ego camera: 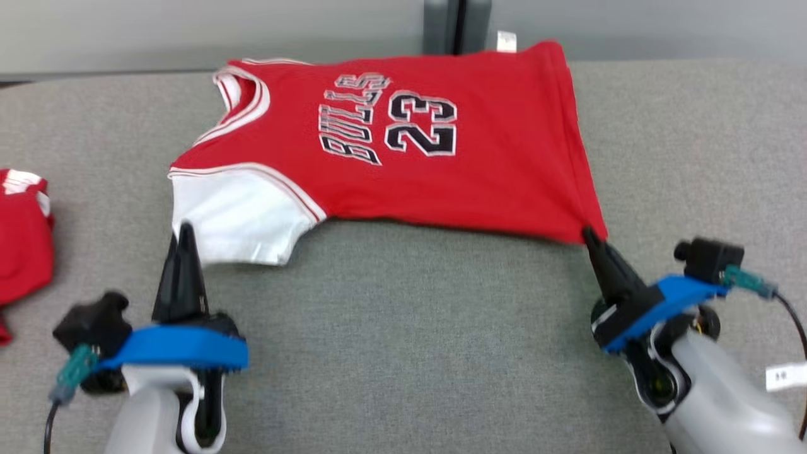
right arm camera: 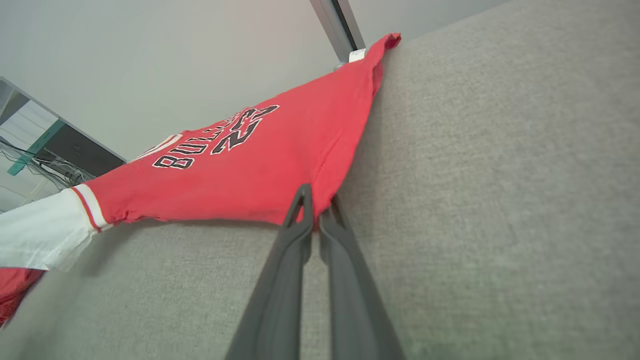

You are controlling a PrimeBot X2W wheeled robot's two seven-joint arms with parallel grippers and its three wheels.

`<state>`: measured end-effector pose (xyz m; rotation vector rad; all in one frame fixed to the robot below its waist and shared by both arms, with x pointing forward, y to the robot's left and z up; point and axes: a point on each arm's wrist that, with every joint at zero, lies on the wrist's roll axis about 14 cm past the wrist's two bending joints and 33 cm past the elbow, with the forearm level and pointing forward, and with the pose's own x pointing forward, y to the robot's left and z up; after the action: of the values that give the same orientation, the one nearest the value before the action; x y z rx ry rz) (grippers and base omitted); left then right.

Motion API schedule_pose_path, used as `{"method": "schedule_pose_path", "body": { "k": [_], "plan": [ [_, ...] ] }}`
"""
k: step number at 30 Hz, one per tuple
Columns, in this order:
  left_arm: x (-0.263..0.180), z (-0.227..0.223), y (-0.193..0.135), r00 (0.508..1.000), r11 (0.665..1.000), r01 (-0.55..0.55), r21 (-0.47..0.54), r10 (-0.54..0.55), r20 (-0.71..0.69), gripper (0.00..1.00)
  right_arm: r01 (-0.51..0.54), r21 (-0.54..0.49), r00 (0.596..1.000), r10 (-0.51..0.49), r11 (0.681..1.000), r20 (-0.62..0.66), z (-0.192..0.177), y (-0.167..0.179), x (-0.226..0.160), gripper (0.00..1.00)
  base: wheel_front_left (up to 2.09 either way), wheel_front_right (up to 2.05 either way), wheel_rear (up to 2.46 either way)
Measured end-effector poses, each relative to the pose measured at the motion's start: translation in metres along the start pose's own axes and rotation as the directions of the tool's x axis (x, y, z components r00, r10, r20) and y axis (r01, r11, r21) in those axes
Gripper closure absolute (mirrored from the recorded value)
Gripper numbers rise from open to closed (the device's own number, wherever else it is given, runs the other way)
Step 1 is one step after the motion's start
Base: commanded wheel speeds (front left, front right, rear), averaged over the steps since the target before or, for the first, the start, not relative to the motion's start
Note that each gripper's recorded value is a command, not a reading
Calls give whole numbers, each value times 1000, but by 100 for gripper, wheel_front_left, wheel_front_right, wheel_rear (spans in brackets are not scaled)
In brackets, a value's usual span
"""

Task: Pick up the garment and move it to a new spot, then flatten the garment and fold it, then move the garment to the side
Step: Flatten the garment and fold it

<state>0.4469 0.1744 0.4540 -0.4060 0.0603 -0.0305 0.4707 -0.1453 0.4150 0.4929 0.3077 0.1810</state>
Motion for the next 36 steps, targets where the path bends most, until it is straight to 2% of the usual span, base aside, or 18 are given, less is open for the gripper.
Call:
{"method": "schedule_pose_path", "body": {
  "k": [7,18,23,27,36],
  "plan": [
    [-62,-14,8,998,998,-52,-19,51,-39,100,32,33,999,-31,999,-24,-20,-12,-50,100,0,0,0],
    [-132,-25,4,989,993,-118,-25,115,-97,100,108,39,993,-106,993,-45,-39,-42,-125,100,0,0,0],
    [-142,-32,-4,985,994,-105,-29,100,-139,100,128,48,989,-124,991,-78,-47,-45,-144,100,0,0,0],
    [-138,-30,-9,987,998,-64,-8,62,-149,100,121,56,990,-116,991,-86,-45,-38,-143,100,0,0,0],
    [-94,-6,-19,993,997,56,58,-49,-106,100,97,36,993,-94,995,-74,-28,-22,-126,100,0,0,0]
  ]
}}
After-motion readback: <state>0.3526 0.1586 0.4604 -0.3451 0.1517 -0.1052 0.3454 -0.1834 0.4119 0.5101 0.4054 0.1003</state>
